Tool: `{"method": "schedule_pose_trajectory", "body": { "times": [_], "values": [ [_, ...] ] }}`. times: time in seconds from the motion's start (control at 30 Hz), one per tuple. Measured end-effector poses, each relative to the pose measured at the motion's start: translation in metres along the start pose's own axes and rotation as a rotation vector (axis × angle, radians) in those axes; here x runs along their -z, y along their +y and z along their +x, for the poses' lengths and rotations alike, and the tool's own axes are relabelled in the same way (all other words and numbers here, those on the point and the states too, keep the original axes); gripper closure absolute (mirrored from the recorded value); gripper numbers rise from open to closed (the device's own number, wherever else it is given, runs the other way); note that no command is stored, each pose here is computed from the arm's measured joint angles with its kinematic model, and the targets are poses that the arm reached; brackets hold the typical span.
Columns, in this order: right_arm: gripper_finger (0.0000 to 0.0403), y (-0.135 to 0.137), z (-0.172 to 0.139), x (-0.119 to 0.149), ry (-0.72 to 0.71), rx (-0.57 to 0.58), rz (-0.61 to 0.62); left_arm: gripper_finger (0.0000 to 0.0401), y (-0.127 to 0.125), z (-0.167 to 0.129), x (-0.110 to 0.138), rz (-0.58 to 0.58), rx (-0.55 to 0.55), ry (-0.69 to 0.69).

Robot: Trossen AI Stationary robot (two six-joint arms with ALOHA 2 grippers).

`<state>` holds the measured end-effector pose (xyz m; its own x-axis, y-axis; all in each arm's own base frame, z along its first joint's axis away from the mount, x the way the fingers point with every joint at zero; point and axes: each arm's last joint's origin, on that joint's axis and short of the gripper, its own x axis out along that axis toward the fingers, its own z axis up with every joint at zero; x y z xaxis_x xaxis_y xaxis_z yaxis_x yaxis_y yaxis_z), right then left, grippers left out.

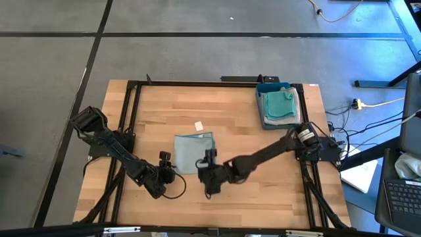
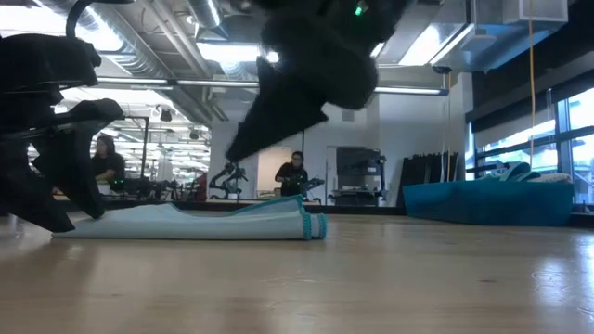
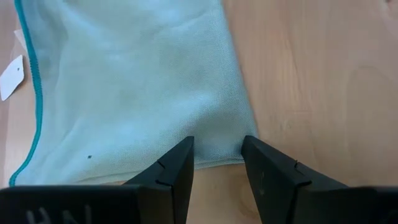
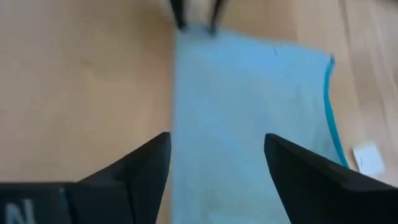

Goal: Fold microfiber towels
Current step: Put the light blue microfiber cloth into the blue bin

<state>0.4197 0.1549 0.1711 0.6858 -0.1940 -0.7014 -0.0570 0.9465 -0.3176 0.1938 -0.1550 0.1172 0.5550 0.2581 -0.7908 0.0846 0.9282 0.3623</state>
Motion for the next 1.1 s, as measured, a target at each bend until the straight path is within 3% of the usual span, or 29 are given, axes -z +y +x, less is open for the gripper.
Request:
{"method": "schedule_pose_trajectory", "body": {
  "times": [0.07, 0.3, 0.47, 0.67, 0.8, 0.93, 1.1],
  "values": [
    [0.0143, 0.010, 0.004, 0.002, -0.043, 0.009, -0.031, 0.0266, 0.000, 0.000, 0.000, -0.001, 0.000, 0.000],
    [0.0144, 0.029, 0.038, 0.034, 0.048, 0.064, -0.124, 0.0266, -0.002, 0.000, -0.001, -0.016, 0.018, -0.009],
    [0.0144, 0.030, 0.044, 0.036, 0.046, 0.185, -0.178, 0.0266, -0.002, 0.000, -0.001, -0.017, 0.020, -0.007],
    [0.0144, 0.027, 0.049, 0.038, 0.063, 0.210, -0.278, 0.0266, -0.002, 0.000, -0.002, -0.023, 0.023, -0.015],
    [0.0147, 0.031, 0.056, 0.042, 0.072, 0.197, -0.366, 0.0266, -0.004, -0.003, -0.009, -0.038, 0.049, -0.030],
    [0.0167, 0.032, 0.058, 0.041, 0.051, 0.135, -0.368, 0.0266, -0.006, -0.008, -0.022, -0.067, 0.064, -0.068],
    [0.0195, 0.039, 0.053, 0.040, 0.036, 0.113, -0.407, 0.0266, -0.005, -0.010, -0.044, -0.200, 0.094, -0.169]
  ]
}}
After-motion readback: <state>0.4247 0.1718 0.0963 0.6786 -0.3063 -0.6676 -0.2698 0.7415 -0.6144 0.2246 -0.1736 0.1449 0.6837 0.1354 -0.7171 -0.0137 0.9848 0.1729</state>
